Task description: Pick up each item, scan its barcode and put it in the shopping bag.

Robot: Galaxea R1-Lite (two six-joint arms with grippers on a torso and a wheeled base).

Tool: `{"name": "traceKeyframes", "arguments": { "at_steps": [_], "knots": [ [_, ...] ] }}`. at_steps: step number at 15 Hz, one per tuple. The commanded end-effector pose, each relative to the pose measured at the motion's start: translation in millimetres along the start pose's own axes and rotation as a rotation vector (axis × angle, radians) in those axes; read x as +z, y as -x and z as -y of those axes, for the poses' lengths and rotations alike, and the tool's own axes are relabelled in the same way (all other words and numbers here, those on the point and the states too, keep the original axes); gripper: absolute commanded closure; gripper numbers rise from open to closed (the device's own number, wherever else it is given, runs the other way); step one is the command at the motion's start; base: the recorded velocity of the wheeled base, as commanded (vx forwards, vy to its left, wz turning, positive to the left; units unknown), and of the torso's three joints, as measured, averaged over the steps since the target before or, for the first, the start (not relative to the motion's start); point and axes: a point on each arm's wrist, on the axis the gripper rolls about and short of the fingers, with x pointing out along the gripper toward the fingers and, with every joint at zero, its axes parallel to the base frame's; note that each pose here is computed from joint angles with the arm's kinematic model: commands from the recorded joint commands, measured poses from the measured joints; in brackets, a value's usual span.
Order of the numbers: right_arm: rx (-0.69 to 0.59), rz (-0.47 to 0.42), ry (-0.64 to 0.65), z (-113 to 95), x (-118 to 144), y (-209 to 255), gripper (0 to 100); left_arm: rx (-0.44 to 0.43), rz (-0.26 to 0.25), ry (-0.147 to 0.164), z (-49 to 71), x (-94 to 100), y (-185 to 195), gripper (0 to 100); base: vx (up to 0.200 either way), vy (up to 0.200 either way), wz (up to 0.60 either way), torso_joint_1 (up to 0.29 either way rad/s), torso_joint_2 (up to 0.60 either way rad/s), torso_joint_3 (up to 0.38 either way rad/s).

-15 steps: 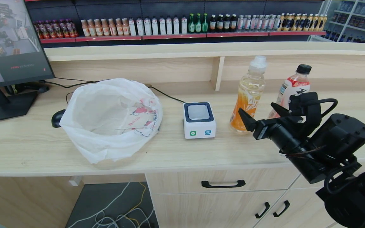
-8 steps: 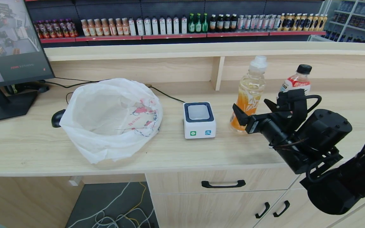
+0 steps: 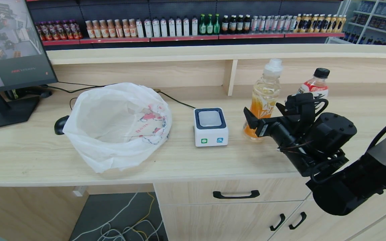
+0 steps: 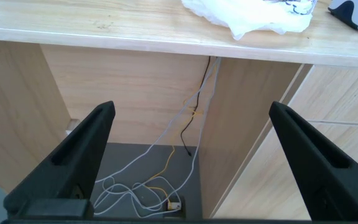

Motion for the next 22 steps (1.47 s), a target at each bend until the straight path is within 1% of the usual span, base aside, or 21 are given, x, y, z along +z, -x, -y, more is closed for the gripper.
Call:
{"name": "traceKeyframes", "arguments": {
  "at_steps": [1, 4, 8, 14, 22],
  "knots": [
    [-0.010, 0.007, 0.000, 2, -1, -5, 0, 0.001, 0.001, 0.000, 0.0, 0.1, 0, 0, 0.000, 0.000, 0.00, 0.000, 0.00, 0.000],
    [-0.023, 0.023, 0.002, 6, 0, -10, 0, 0.001, 0.001, 0.000, 0.0, 0.1, 0, 0, 0.000, 0.000, 0.00, 0.000, 0.00, 0.000],
    [-0.027, 0.044, -0.003, 5, 1, -19, 0, -0.001, 0.000, -0.003, 0.0, 0.0, 0, 0, 0.000, 0.000, 0.00, 0.000, 0.00, 0.000],
    [-0.043, 0.048, -0.005, 4, -4, -26, 0, 0.001, 0.001, -0.003, 0.0, 0.1, 0, 0, 0.000, 0.000, 0.00, 0.000, 0.00, 0.000],
    [-0.044, 0.069, -0.009, 3, -1, -32, 0, 0.001, 0.000, -0.003, 0.0, 0.0, 0, 0, 0.000, 0.000, 0.00, 0.000, 0.00, 0.000]
  ]
}}
